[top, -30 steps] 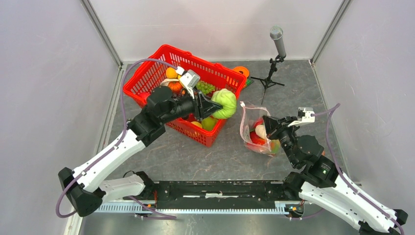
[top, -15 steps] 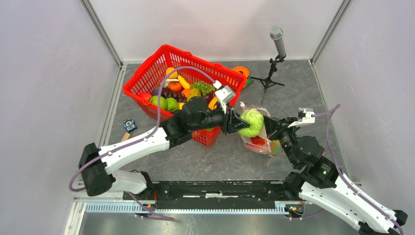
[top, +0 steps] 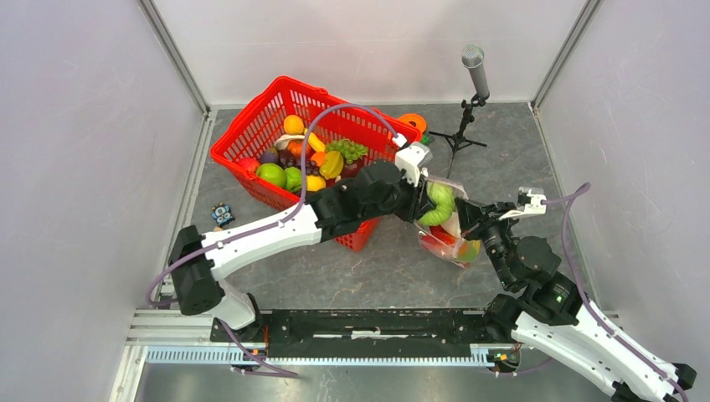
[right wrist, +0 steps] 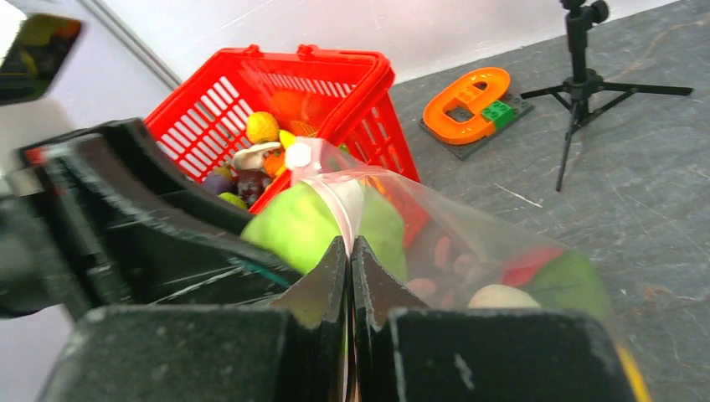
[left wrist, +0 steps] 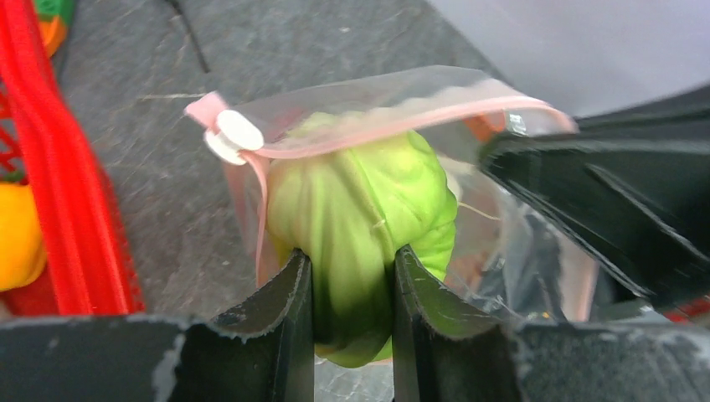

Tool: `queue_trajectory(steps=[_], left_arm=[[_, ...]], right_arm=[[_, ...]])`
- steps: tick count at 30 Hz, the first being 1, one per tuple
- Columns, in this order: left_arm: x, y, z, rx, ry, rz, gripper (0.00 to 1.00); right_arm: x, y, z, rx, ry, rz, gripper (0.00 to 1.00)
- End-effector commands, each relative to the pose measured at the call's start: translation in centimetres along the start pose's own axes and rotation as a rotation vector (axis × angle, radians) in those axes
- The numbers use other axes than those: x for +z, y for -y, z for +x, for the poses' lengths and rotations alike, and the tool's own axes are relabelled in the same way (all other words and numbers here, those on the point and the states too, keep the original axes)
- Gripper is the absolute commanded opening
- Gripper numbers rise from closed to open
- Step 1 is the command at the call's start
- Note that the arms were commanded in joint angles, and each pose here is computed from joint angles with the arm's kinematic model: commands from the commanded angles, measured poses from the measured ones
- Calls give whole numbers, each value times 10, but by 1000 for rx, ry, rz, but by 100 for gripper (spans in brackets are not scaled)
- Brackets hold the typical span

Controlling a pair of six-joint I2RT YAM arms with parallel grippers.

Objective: Place the food in the zip-top bag and seal the zipper

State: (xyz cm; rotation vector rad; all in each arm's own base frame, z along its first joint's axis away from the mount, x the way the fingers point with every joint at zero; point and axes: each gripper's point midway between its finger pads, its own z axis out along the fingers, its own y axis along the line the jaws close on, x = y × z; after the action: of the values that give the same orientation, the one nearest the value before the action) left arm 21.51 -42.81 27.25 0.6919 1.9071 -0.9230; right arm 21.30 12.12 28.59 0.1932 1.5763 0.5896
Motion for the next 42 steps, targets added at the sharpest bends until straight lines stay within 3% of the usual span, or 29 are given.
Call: queue_trajectory(steps=[1, 7, 11, 13, 16, 17, 25, 32, 36, 42], left_arm=[[4, -30, -3, 22, -35, -176, 17], [9, -13, -13, 67, -32, -121, 30], [11, 3, -13, 74, -46, -29, 61], [11, 14, -13, 61, -39, 27, 67], [8, 20, -15, 46, -29, 58, 85], [6, 21, -17, 46, -21, 63, 87], [-26, 31, -46, 73, 90, 115, 100], [-34, 29, -47, 98, 93, 108, 100], [-48, 31, -59, 104, 142, 115, 100], [-92, -3, -85, 174, 273, -67, 100]], right_arm=[[-2, -23, -14, 45, 45, -110, 7], [-2, -31, -14, 31, 42, -148, 7], [-1, -27, -13, 34, 42, -128, 7], [-1, -24, -13, 38, 44, -114, 7], [-2, -19, -12, 46, 45, -92, 7], [-2, -17, -12, 47, 44, -89, 7], [-4, -5, -10, 54, 45, -38, 7], [-2, -19, -10, 20, 35, -98, 7], [-2, -10, -22, -24, 57, -39, 7], [-4, 12, -63, -175, 130, 126, 7]])
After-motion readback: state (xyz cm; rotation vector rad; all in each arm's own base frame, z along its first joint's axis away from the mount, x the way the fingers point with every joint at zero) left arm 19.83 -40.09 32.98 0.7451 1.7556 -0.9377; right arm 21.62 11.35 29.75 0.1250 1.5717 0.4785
